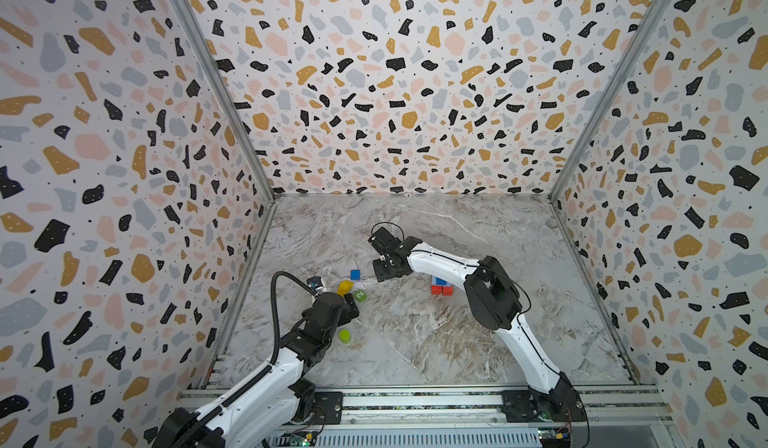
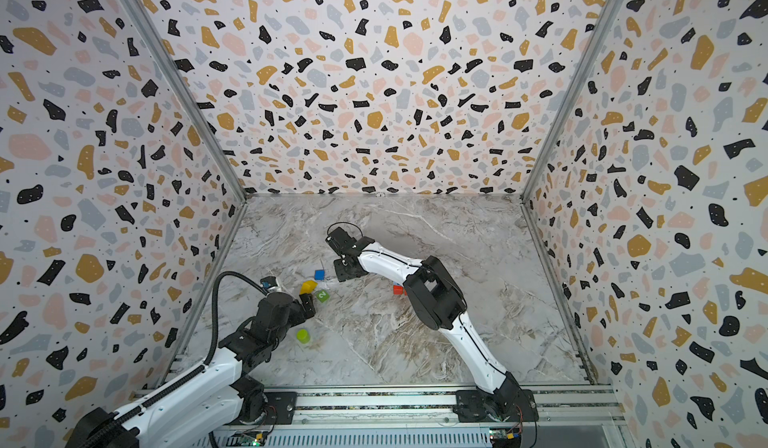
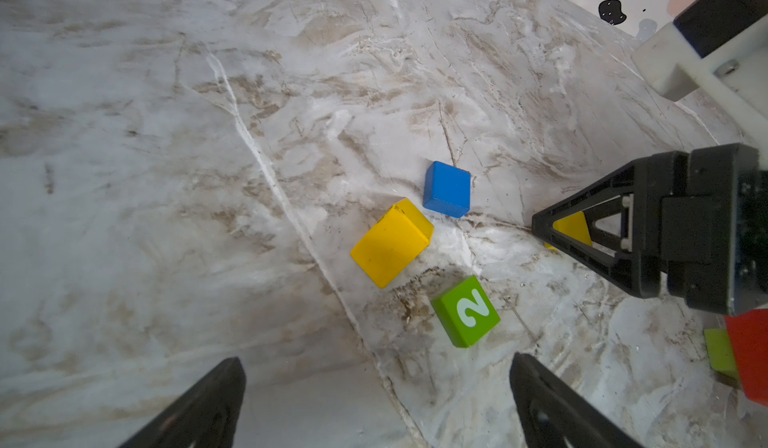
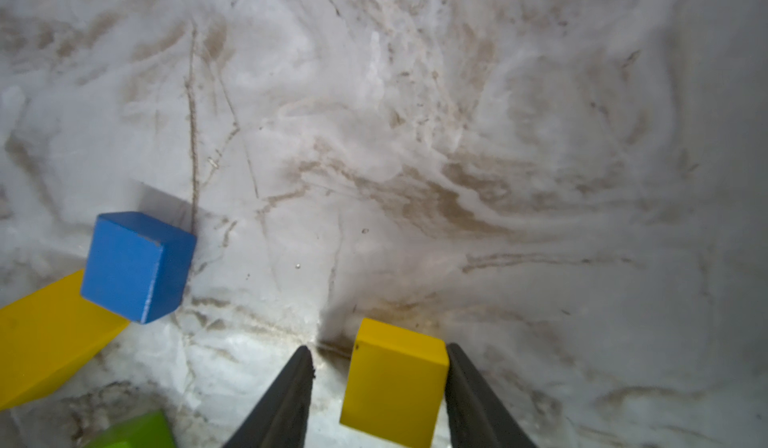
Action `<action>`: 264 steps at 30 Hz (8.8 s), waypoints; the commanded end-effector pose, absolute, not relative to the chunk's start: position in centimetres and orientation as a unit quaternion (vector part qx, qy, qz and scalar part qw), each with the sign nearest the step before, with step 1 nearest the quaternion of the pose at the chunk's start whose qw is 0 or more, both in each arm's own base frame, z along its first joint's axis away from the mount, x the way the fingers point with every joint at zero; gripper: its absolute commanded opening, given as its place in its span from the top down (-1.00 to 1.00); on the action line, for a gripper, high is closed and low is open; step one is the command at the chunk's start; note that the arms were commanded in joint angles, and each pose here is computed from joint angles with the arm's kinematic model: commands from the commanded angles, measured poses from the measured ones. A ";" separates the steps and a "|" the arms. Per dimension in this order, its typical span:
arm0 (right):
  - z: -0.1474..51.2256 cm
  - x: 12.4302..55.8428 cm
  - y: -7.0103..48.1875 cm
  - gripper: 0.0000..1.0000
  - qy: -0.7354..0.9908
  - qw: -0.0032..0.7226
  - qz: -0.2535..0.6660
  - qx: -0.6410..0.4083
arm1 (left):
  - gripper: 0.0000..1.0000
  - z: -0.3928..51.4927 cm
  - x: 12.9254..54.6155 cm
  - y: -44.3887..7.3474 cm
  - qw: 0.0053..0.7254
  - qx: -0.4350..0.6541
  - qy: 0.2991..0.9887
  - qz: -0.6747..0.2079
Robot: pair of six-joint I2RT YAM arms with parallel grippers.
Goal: Build the wood block tower
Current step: 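Lower the right gripper over the small yellow cube while the left arm retracts, then close the right gripper on the small yellow cube, then lift the yellow cube and carry it over the stack with the right gripper, then lower the yellow cube onto the blue cube with the right gripper, then open and withdraw the right gripper while the left arm reaches for the green block, then lower the left gripper over the green '2' block and close on it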
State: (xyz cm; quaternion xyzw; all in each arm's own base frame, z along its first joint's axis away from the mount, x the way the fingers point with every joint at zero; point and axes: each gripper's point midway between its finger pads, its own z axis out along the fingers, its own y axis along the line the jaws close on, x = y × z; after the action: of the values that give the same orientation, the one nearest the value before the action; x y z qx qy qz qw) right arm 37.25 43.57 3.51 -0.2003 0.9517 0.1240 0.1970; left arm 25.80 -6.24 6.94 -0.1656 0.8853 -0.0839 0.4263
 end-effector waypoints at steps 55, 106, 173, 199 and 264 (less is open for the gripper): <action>17.7 34.8 28.0 0.51 0.953 0.251 0.099 -0.136 | -1.00 6.1 27.0 -8.7 0.388 -0.110 0.910 -0.098; 12.7 32.5 25.2 0.60 0.977 0.210 0.043 -0.015 | -1.00 5.7 27.0 -10.0 0.388 -0.088 0.908 -0.132; 12.4 32.3 25.0 0.04 0.976 0.215 0.030 -0.028 | -1.00 5.7 26.9 -10.0 0.389 -0.088 0.908 -0.130; 25.6 29.6 19.5 -0.55 0.863 0.429 0.243 -0.108 | -0.93 13.9 28.2 -10.0 0.406 -0.078 0.908 -0.067; 18.2 30.6 16.3 -0.52 0.817 0.421 0.389 -0.067 | -0.07 2.4 31.1 -12.3 0.233 0.025 0.970 0.071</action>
State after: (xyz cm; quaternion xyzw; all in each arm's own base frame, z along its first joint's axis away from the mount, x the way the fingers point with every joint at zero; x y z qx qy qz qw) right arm 30.65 16.17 17.50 -0.0621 0.8243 0.3825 0.4128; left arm 30.67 -12.34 2.28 0.0317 0.9724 0.0652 0.2219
